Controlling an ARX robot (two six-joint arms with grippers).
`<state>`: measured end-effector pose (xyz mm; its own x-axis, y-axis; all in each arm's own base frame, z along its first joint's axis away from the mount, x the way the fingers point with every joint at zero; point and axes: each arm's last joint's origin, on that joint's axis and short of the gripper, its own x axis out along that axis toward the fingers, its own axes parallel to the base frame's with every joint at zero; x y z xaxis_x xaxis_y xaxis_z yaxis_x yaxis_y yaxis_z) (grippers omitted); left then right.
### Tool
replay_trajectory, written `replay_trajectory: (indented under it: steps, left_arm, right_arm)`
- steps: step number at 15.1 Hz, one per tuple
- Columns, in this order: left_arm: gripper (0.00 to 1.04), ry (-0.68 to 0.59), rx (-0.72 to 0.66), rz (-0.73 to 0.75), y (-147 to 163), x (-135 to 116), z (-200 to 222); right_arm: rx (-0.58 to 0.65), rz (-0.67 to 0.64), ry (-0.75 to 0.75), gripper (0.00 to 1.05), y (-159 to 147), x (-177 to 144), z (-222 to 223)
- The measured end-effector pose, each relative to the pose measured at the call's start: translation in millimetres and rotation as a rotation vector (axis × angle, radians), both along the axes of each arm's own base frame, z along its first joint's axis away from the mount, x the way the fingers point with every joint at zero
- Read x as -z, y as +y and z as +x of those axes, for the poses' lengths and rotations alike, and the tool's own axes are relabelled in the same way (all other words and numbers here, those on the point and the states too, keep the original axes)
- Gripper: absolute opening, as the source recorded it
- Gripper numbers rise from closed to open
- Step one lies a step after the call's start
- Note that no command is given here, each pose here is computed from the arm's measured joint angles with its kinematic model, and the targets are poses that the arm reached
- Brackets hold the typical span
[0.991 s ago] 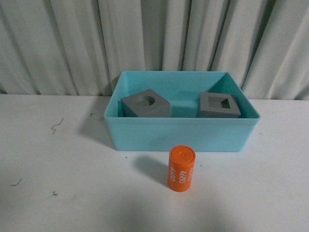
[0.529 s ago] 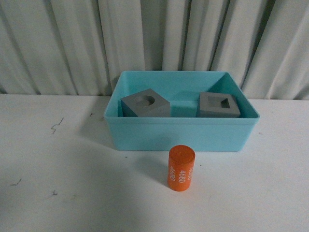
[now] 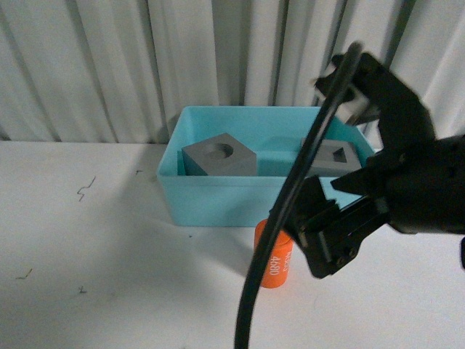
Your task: Place gray and orange parts in blue box
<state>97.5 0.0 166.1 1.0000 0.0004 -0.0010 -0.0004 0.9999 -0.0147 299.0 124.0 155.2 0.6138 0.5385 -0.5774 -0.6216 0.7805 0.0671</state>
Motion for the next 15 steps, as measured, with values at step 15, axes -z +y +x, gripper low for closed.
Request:
replay_trajectory:
  steps: [15]
  left_arm:
    - [0.98,0.000,0.000,0.000,0.0,0.0,0.0]
  right_arm:
    - [0.054,-0.170,0.091,0.98,58.0,65.1,36.7]
